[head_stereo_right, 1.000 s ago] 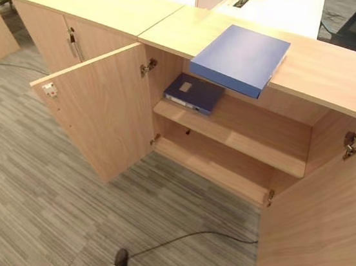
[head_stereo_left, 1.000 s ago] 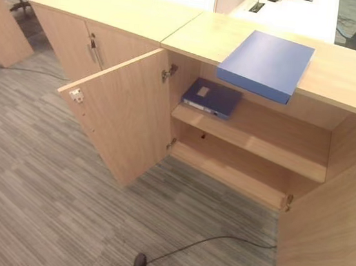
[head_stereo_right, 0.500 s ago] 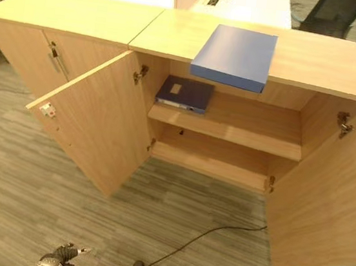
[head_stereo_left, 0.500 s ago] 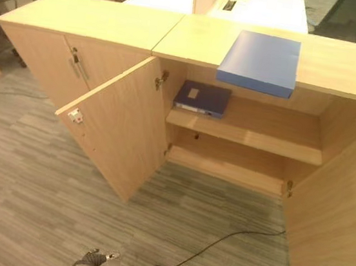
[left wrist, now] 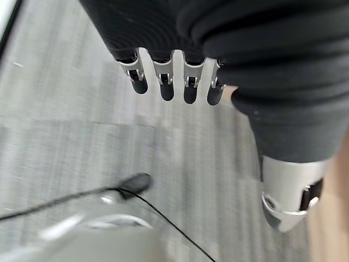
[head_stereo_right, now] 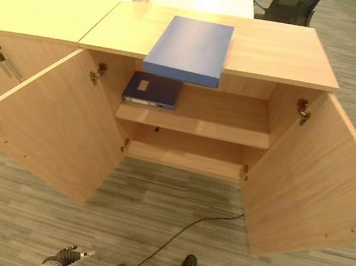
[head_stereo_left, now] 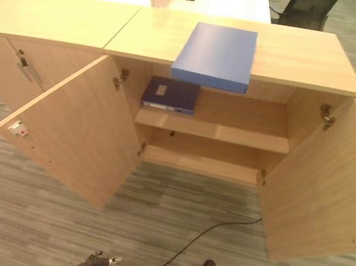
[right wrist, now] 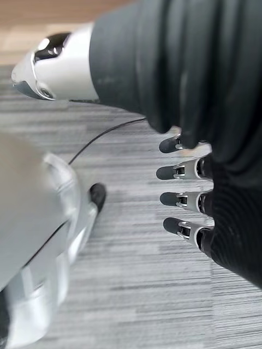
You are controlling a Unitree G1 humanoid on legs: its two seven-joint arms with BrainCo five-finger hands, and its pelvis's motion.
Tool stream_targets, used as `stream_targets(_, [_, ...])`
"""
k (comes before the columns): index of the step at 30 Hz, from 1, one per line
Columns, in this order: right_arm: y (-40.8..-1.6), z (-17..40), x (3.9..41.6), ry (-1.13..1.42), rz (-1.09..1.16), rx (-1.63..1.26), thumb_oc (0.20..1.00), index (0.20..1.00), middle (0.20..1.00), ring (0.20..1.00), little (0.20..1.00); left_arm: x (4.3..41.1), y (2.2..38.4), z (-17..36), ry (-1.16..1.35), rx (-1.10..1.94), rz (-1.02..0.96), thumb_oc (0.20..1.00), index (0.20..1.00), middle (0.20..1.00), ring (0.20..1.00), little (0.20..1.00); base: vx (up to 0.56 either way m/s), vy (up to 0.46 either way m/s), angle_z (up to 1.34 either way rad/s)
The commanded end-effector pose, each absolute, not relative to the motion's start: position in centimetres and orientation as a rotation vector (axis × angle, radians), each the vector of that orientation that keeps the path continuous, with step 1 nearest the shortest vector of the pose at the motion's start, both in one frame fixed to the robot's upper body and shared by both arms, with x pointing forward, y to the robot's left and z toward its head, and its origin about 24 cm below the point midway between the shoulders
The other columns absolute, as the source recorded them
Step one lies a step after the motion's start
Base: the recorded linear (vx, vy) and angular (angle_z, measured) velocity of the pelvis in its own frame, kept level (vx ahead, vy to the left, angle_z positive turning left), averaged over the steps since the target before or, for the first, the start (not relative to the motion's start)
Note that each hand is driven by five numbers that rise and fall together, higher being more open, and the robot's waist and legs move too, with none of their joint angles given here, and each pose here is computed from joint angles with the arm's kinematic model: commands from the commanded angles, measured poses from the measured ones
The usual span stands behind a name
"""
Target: Put the empty folder in the office cabinet
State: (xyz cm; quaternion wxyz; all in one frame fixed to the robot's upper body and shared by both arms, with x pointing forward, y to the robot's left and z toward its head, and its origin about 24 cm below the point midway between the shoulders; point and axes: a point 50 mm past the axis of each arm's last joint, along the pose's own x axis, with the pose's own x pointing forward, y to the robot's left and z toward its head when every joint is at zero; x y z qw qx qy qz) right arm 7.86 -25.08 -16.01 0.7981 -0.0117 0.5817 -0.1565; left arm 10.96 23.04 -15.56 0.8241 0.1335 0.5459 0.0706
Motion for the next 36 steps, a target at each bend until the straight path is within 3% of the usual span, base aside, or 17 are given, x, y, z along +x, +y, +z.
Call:
stream_targets(1, [-24.1, -16.5, 7.4, 1.295, -0.306, -0.04, 1.0, 1.0, 1.0, 1.0, 1.0, 12.5, 23.9, -14.8, 1.098, 0.267, 0.157, 1.0, 1.0, 1.0, 1.0, 1.0, 0.15, -0.265, -0.19])
stream_targets(11, [-25.7, -15.9, 8.2, 1.276, -0.309, -0.097, 1.0, 1.0, 1.0, 1.0, 1.0, 14.6, 23.2, -13.7, 0.992, 0.216, 0.139, 1.0, 1.0, 1.0, 1.0, 1.0, 0.1, -0.146, -0.19])
stream_targets(25, [-26.1, -16.1, 6.1, 1.344, -0.307, -0.111, 1.0, 1.0, 1.0, 1.0, 1.0, 14.5, 22.6, -13.6, 0.964, 0.148, 0.133, 1.0, 1.0, 1.0, 1.0, 1.0, 0.2, 0.236, -0.19])
stream_targets(36, [-24.5, -16.2, 7.7, 1.284, -0.273, -0.064, 1.0, 1.0, 1.0, 1.0, 1.0, 16.6, 23.7, -11.5, 0.834, 0.156, 0.156, 1.0, 1.0, 1.0, 1.0, 1.0, 0.11, 0.281, 0.06])
